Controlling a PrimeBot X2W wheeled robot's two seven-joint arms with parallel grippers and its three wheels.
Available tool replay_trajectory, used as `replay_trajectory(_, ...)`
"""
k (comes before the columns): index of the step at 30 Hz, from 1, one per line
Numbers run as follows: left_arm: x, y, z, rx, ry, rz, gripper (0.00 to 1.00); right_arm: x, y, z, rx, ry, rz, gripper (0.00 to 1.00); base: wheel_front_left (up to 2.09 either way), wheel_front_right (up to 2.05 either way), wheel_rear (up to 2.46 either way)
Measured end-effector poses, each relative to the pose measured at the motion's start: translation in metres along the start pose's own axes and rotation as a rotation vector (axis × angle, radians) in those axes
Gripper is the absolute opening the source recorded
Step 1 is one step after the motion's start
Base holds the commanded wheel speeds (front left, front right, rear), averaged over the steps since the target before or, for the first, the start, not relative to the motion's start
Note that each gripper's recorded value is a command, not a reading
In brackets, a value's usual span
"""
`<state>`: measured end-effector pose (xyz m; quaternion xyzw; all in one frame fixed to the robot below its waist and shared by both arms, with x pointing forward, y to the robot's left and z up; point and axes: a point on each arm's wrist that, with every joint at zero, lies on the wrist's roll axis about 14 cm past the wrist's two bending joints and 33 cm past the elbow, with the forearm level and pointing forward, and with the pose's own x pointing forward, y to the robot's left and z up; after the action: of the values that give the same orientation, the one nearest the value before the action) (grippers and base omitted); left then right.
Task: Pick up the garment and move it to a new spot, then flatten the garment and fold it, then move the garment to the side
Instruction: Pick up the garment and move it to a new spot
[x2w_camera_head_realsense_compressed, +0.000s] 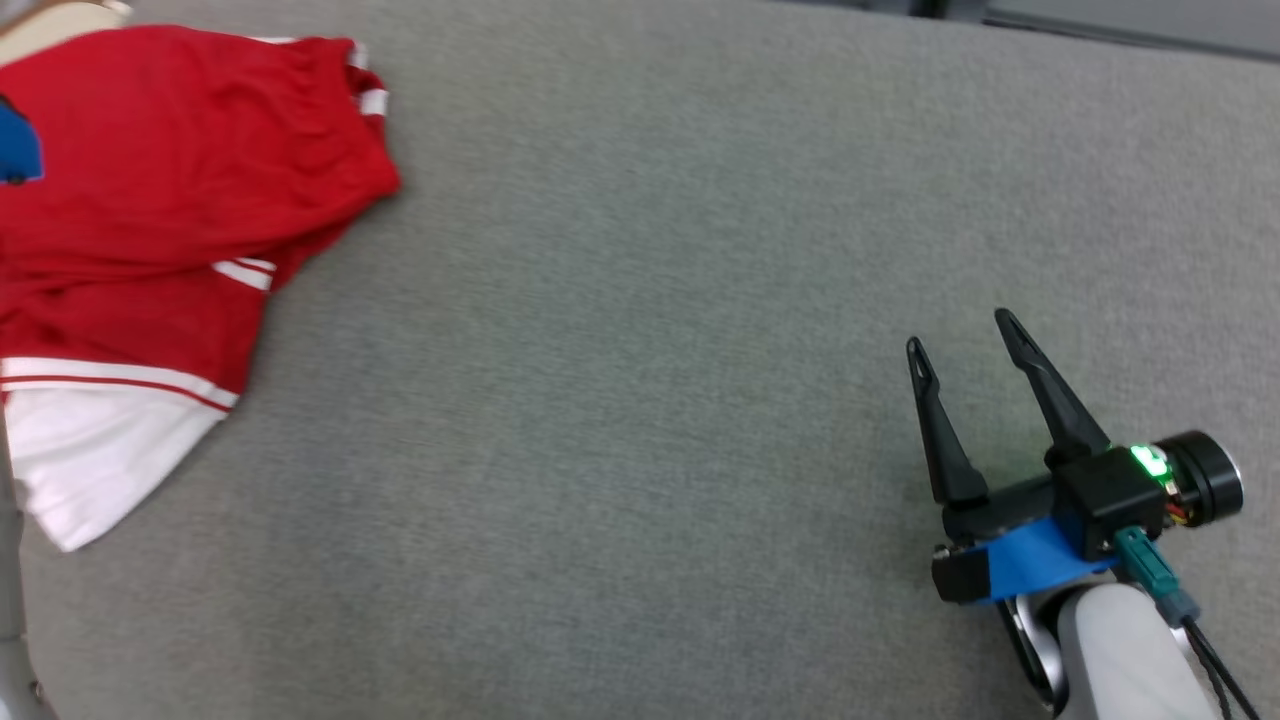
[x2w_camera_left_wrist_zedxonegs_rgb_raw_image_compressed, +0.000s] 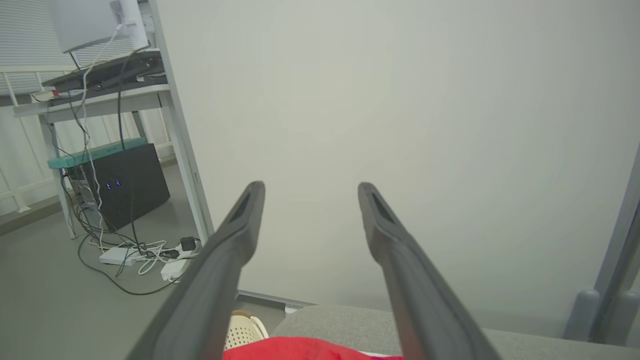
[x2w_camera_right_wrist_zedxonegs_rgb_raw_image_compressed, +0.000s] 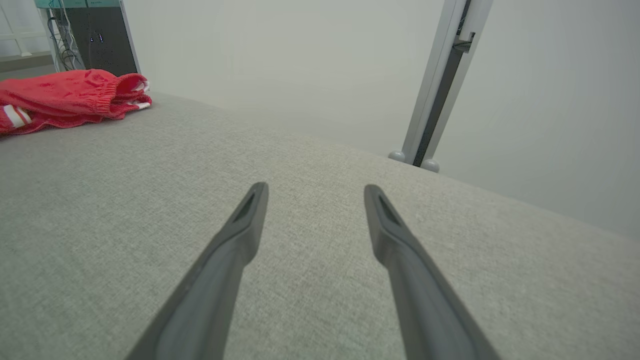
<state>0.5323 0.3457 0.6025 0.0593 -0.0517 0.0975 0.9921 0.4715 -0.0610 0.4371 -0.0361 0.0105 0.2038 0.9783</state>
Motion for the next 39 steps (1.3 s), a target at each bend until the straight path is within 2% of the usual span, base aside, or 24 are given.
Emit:
replay_trajectory(6, 0.031, -0.055, -0.102, 0.004, 0.318, -0.114, 1.00, 0.001, -0.016, -0.021, -0.009, 0.038, -0.030, 1.00, 0.00, 0.00, 0.00)
replay_trajectory(10, 0.025, -0.092, -0.158, -0.009, 0.501, -0.191, 1.00, -0.001, -0.026, -0.034, -0.006, 0.065, -0.056, 1.00, 0.00, 0.00, 0.00)
replay_trajectory(15, 0.011, -0.122, -0.207, 0.006, 0.674, -0.264, 1.00, -0.004, -0.032, -0.045, 0.003, 0.087, -0.074, 1.00, 0.00, 0.00, 0.00)
replay_trajectory(19, 0.006, -0.110, -0.228, 0.068, 0.759, -0.252, 1.00, -0.004, -0.036, -0.049, 0.005, 0.092, -0.086, 1.00, 0.00, 0.00, 0.00)
replay_trajectory(26, 0.006, -0.089, -0.234, 0.117, 0.793, -0.184, 1.00, -0.003, -0.037, -0.049, 0.013, 0.088, -0.087, 1.00, 0.00, 0.00, 0.00)
replay_trajectory(27, 0.004, -0.086, -0.236, 0.125, 0.803, -0.180, 0.91, -0.002, -0.036, -0.048, 0.014, 0.087, -0.084, 1.00, 0.00, 0.00, 0.00)
replay_trajectory(28, 0.002, -0.084, -0.238, 0.137, 0.813, -0.178, 0.75, -0.002, -0.035, -0.048, 0.018, 0.086, -0.082, 1.00, 0.00, 0.00, 0.00)
replay_trajectory(29, 0.000, -0.083, -0.239, 0.137, 0.820, -0.176, 0.49, -0.002, -0.035, -0.048, 0.021, 0.085, -0.082, 1.00, 0.00, 0.00, 0.00)
replay_trajectory(30, -0.001, -0.083, -0.239, 0.132, 0.823, -0.173, 0.37, -0.002, -0.034, -0.048, 0.021, 0.085, -0.080, 1.00, 0.00, 0.00, 0.00)
replay_trajectory(31, -0.001, -0.083, -0.240, 0.125, 0.823, -0.169, 0.13, -0.002, -0.033, -0.047, 0.023, 0.084, -0.079, 1.00, 0.00, 0.00, 0.00)
replay_trajectory(32, -0.001, -0.083, -0.239, 0.123, 0.818, -0.167, 0.00, -0.001, -0.033, -0.047, 0.023, 0.084, -0.077, 1.00, 0.00, 0.00, 0.00)
replay_trajectory(39, 0.012, -0.074, -0.209, 0.124, 0.683, -0.149, 0.00, -0.003, -0.034, -0.038, 0.015, 0.072, -0.079, 1.00, 0.00, 0.00, 0.00)
